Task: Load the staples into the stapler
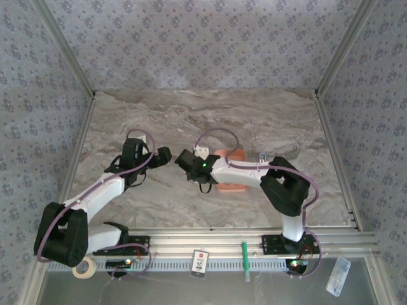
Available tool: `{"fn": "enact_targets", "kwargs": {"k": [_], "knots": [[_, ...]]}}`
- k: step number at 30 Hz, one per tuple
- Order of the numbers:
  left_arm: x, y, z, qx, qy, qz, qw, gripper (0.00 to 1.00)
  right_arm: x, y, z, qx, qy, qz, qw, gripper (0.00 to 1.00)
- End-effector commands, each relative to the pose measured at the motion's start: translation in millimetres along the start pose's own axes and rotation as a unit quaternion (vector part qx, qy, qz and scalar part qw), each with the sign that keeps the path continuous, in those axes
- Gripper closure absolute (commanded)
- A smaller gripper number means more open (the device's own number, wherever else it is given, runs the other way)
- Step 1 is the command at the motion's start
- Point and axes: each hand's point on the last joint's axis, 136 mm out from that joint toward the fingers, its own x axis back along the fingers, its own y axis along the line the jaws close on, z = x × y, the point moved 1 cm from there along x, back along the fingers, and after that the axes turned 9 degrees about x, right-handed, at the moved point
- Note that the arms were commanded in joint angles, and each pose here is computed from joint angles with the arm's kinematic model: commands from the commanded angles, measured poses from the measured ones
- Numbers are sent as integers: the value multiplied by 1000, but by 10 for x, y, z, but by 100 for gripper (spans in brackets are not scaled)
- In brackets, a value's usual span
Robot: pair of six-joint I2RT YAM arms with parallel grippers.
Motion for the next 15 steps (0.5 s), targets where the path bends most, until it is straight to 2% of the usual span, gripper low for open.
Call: {"fn": "enact_targets", "kwargs": {"k": [1, 15], "knots": [[-17, -28, -7, 4, 2, 7, 1000, 0, -39, 34, -63, 2, -4, 0, 1000, 80], [-14, -29, -4, 0, 2, 7, 1000, 0, -135, -5, -24, 4, 10, 7, 1000, 80]]}}
